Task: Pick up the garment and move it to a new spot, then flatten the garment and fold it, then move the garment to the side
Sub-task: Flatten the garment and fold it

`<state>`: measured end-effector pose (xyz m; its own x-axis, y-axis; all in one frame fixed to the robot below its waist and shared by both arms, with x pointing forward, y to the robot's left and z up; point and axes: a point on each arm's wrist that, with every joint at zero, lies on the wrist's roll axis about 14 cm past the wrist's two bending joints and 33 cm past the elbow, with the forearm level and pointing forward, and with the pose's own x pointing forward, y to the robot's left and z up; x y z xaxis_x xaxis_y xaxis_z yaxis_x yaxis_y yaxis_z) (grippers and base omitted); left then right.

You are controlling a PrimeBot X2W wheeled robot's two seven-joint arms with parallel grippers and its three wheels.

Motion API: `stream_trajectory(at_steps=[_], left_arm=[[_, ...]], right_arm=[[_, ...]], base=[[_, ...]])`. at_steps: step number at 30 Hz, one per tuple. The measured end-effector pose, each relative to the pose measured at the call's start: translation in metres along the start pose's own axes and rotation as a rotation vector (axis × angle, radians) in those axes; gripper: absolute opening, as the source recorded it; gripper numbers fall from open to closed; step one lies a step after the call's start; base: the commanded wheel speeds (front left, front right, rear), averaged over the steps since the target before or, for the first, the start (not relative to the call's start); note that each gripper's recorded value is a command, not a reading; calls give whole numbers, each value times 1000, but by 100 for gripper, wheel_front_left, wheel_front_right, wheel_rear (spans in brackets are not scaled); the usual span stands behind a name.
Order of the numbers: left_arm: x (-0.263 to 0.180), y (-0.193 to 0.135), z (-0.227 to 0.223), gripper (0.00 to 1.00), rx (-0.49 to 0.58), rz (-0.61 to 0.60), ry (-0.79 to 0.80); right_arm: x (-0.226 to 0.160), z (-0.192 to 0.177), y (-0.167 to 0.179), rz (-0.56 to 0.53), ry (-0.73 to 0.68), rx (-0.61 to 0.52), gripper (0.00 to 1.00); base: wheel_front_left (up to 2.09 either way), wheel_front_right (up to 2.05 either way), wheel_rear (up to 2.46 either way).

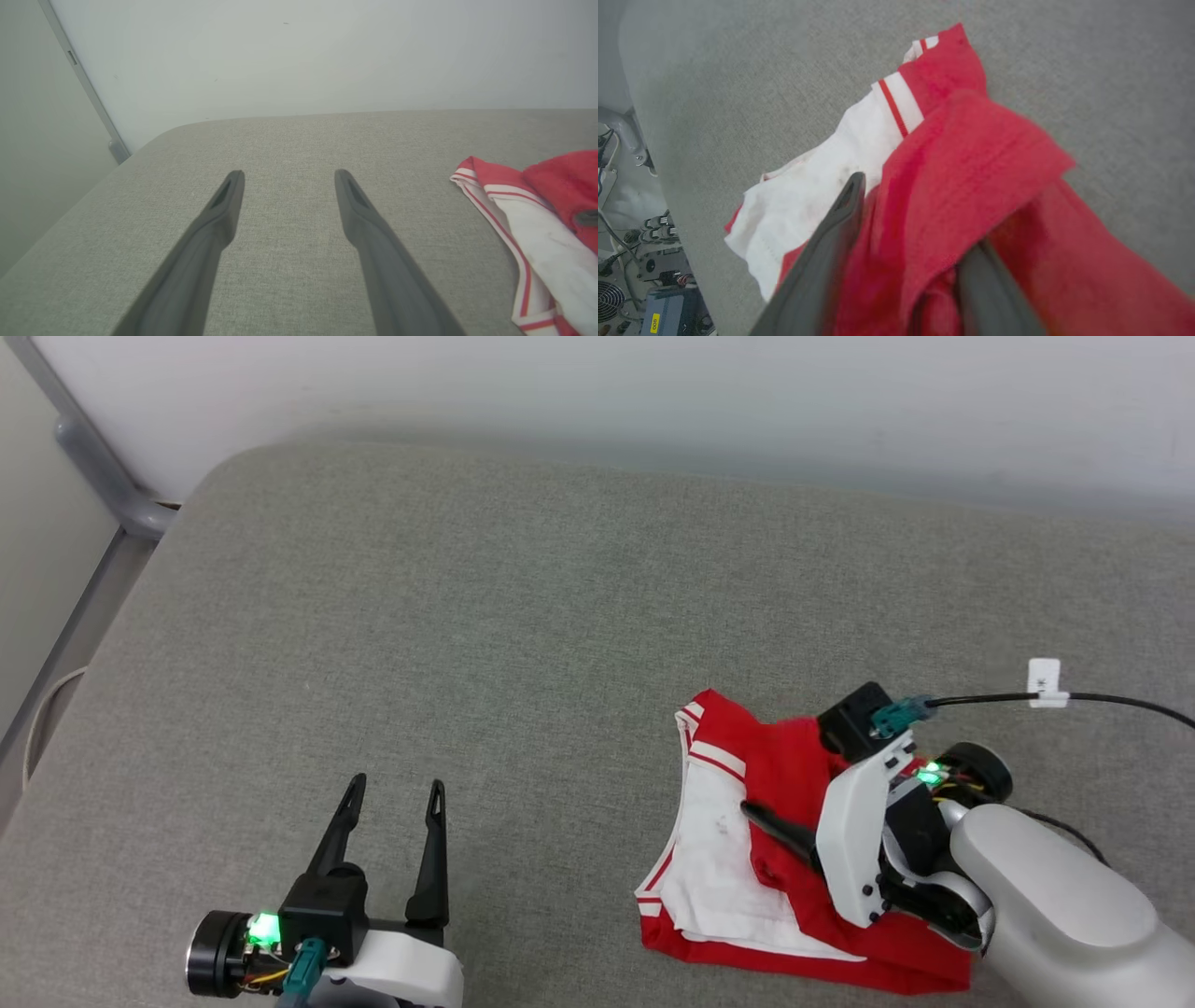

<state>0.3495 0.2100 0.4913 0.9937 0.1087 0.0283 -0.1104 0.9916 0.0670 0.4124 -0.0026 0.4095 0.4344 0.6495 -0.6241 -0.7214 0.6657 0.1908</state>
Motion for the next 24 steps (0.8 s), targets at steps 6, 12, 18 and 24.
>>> stream_trajectory(at_steps=[6, 12, 18, 24], left_arm=[[-1, -3, 6, 100, 2, -10, -20], [0, -12, 12, 100, 2, -46, -42], [6, -26, 23, 100, 1, -94, -81], [5, -28, 28, 100, 4, -102, -97]], right_arm=[[-34, 41, -18, -61, -261, -11, 100], [-90, 60, -60, -235, -495, -36, 100], [-164, 61, -98, -501, -764, -71, 100], [-194, 47, -92, -627, -853, -84, 100]], base=[[0, 0, 0], [0, 0, 0], [0, 0, 0], [0, 0, 0]])
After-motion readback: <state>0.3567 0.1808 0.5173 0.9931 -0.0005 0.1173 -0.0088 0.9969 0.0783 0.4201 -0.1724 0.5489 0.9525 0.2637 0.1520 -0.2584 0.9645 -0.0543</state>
